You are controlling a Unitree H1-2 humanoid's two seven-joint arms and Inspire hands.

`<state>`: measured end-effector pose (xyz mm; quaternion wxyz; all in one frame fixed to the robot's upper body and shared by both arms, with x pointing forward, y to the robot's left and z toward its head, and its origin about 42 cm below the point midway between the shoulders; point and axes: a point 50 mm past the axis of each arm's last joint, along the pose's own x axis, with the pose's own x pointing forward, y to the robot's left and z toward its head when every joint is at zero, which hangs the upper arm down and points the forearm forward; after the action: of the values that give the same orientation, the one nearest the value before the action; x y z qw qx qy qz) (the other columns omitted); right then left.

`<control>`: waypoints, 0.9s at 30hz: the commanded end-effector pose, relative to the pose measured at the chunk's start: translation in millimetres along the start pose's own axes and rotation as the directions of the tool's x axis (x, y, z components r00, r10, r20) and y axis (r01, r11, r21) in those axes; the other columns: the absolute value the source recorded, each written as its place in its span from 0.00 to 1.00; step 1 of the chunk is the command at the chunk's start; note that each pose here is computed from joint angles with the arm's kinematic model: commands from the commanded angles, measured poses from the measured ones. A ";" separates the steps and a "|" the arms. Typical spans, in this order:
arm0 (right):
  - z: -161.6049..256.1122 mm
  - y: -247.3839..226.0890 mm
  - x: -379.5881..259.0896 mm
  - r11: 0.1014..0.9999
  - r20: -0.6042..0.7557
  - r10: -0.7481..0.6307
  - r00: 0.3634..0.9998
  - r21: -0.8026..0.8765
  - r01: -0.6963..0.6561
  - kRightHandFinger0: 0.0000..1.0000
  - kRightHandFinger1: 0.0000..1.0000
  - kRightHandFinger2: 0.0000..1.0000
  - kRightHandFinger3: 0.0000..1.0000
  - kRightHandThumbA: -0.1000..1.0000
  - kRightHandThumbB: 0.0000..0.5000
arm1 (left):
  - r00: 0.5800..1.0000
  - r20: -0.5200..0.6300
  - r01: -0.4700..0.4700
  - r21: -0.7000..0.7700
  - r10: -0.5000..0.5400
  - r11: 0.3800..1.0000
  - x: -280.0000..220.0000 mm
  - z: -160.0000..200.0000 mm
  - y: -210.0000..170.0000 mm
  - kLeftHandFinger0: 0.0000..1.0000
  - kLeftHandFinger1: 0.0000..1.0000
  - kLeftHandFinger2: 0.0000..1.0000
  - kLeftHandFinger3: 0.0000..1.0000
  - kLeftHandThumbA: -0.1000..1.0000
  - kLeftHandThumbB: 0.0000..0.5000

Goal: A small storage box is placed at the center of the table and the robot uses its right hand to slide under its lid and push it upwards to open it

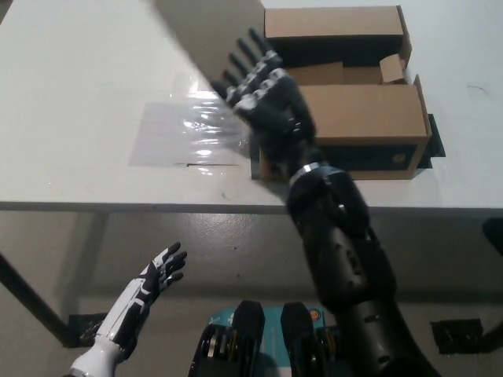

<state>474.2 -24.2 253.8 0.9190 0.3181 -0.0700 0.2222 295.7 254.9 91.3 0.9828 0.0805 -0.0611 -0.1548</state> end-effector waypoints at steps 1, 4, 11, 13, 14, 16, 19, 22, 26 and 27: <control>2.9 42.1 20.3 0.982 0.022 0.122 0.992 -0.147 -0.118 1.00 1.00 1.00 1.00 1.00 0.58 | 0.998 0.061 0.022 0.023 -0.023 0.999 9.1 15.0 4.2 1.00 1.00 1.00 1.00 1.00 0.78; -8.8 47.7 19.6 0.959 -0.009 0.161 0.987 -0.237 -0.158 1.00 1.00 1.00 1.00 1.00 0.57 | 0.998 0.063 0.023 0.025 -0.025 0.999 9.7 15.9 5.5 1.00 1.00 1.00 1.00 1.00 0.76; -20.1 47.3 13.3 0.960 -0.059 0.161 0.985 -0.223 -0.170 1.00 1.00 1.00 1.00 1.00 0.58 | 0.997 0.071 0.026 0.043 -0.029 0.999 12.1 18.2 7.2 1.00 1.00 1.00 1.00 1.00 0.78; -18.3 46.0 13.4 0.959 -0.058 0.161 0.985 -0.225 -0.170 1.00 1.00 1.00 1.00 1.00 0.62 | 0.998 0.064 0.027 0.044 -0.029 0.999 12.6 16.3 8.1 1.00 1.00 1.00 1.00 1.00 0.81; -17.0 46.1 13.4 0.959 -0.058 0.161 0.985 -0.225 -0.171 1.00 1.00 1.00 1.00 1.00 0.60 | 0.998 0.063 0.026 0.043 -0.029 0.999 12.4 16.7 7.7 1.00 1.00 1.00 1.00 1.00 0.82; -14.8 46.5 14.2 0.957 -0.079 0.152 0.985 -0.236 -0.167 1.00 1.00 1.00 1.00 1.00 0.65 | 0.998 0.061 0.026 0.053 -0.030 0.998 11.6 17.1 7.6 1.00 1.00 1.00 1.00 1.00 0.81; -11.5 49.8 13.0 0.968 -0.093 0.144 0.985 -0.193 -0.160 1.00 1.00 1.00 1.00 1.00 0.60 | 0.998 0.057 0.030 0.061 -0.033 0.998 11.1 16.3 8.6 1.00 1.00 1.00 1.00 1.00 0.82; -6.3 55.4 10.9 0.969 -0.094 0.149 0.984 -0.183 -0.165 1.00 1.00 1.00 1.00 1.00 0.58 | 0.998 0.056 0.026 0.056 -0.030 0.998 10.0 15.3 7.6 1.00 1.00 1.00 1.00 1.00 0.82; 2.1 64.2 10.3 0.934 -0.123 0.138 0.983 -0.314 -0.171 1.00 1.00 1.00 1.00 1.00 0.54 | 0.998 0.054 0.028 0.051 -0.031 0.998 10.7 15.1 7.4 1.00 1.00 1.00 1.00 1.00 0.82; 1.5 64.0 9.6 0.931 -0.139 0.125 0.982 -0.326 -0.164 1.00 1.00 1.00 1.00 1.00 0.49 | 0.998 0.055 0.029 0.052 -0.032 0.998 10.0 14.6 6.8 1.00 1.00 1.00 1.00 1.00 0.82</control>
<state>459.0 8.0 264.6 0.9394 0.1857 -0.0686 0.2799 301.8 255.7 98.2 0.9805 0.0915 -0.0711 -0.1588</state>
